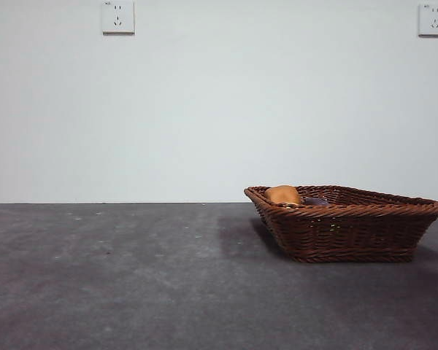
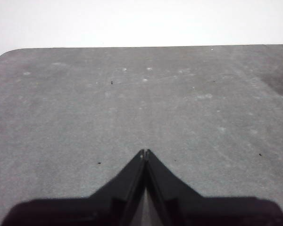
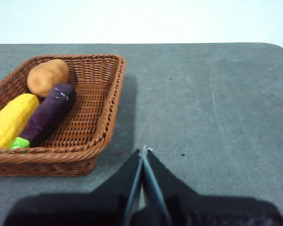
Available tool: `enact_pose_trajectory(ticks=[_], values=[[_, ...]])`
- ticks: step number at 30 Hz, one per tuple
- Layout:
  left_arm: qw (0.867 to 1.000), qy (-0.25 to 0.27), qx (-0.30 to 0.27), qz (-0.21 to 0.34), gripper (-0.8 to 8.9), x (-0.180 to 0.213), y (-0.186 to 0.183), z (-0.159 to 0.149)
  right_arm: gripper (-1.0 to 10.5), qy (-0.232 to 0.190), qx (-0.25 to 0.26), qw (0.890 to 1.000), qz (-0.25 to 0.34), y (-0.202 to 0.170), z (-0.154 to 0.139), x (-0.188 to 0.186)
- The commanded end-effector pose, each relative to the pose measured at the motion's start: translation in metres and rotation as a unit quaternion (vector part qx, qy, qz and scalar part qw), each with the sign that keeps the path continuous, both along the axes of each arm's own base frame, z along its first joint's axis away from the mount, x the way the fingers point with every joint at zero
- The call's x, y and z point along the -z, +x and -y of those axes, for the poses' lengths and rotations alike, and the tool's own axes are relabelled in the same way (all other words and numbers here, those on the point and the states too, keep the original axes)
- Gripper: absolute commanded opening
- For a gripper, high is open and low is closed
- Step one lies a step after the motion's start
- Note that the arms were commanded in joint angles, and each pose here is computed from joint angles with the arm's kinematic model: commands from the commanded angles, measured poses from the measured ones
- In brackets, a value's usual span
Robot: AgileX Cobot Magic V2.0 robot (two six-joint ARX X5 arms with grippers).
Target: Help me put the vegetables on the table into the basket
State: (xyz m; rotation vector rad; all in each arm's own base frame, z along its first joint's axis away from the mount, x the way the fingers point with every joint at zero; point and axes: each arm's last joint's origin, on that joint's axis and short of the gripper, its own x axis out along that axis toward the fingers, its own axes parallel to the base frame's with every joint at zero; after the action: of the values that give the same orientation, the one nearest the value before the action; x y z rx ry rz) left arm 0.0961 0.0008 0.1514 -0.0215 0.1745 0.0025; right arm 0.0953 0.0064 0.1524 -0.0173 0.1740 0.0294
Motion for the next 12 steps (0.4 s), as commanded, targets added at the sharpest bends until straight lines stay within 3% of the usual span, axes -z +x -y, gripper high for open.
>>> enact_pose_trajectory(ticks=[1, 12], values=[[1.000, -0.001, -0.003, 0.000, -0.03, 0.0025, 0.0007, -0.0004, 0.0, -0.004, 0.004, 1.000, -0.002, 0.0003, 0.0005, 0.0026], [1.000, -0.001, -0.003, 0.000, -0.03, 0.0025, 0.0007, -0.0004, 0.0, 0.000, 0.028, 1.000, -0.002, 0.0005, 0.0051, 0.0026]])
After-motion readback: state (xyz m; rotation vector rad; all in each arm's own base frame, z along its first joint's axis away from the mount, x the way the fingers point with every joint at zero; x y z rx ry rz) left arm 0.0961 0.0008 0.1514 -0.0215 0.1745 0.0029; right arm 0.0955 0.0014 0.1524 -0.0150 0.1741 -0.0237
